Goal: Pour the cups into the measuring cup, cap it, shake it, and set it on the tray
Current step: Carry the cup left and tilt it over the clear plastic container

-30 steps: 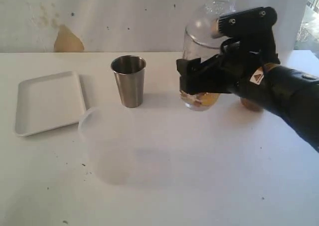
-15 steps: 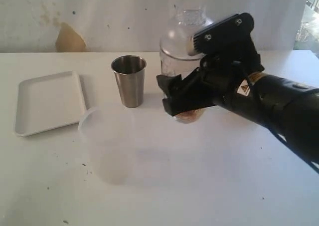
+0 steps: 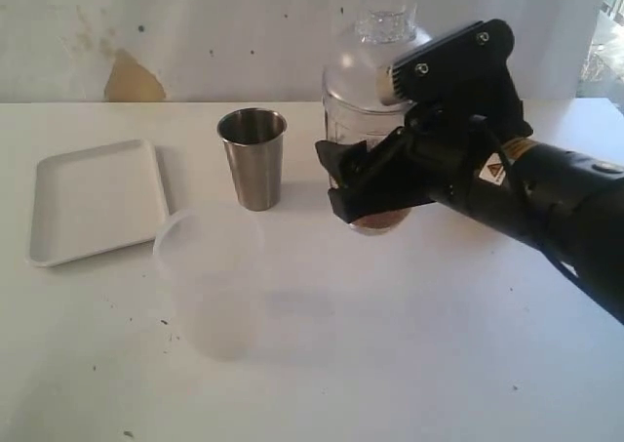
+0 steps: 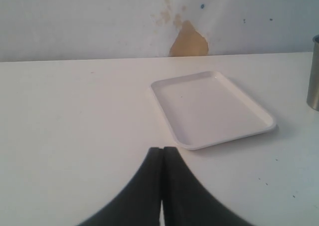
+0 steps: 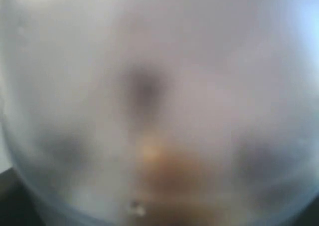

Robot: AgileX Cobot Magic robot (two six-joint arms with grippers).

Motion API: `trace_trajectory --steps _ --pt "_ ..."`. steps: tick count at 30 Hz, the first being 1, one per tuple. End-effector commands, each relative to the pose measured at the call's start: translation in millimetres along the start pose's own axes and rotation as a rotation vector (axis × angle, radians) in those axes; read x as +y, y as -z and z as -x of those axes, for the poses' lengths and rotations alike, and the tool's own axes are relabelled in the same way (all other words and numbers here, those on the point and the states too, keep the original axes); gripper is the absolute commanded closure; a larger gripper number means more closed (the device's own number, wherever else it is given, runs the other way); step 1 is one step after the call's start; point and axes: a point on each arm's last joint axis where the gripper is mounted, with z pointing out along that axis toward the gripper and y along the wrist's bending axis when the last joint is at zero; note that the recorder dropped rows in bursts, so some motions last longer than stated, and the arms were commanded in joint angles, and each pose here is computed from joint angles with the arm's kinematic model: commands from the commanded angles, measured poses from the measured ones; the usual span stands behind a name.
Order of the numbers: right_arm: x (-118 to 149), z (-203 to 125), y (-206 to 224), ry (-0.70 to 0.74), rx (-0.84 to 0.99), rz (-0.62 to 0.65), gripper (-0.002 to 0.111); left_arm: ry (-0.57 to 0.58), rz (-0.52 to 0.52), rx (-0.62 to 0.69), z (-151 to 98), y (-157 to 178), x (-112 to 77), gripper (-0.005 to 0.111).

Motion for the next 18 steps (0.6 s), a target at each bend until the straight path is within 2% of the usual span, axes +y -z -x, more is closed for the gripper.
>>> trace_trajectory --steps 1,5,8,11,18 --pt "-2.9 7.9 3.0 0.079 -0.059 -0.021 0.108 0.007 -0.001 -0.005 -0.8 -0.1 -0.2 0.107" --pt "-1.0 -7.1 -13.3 0.118 -0.016 -0.024 0.108 0.007 -0.001 -0.005 -0.8 -0.1 -0.2 0.107" --pt "0.5 -22.0 -28.1 0.223 0.018 -0.028 0.108 0.007 -0.001 -0.005 -0.8 -0.1 -0.2 0.107" --pt "0.9 -22.3 -37.0 0.244 0.016 -0.032 0.108 0.007 -0.001 -0.005 -0.8 -0.1 -0.2 0.107" --pt "1.6 -23.0 -54.6 0.397 0.008 -0.043 0.108 0.007 -0.001 -0.005 -0.8 -0.1 -0.2 0.107"
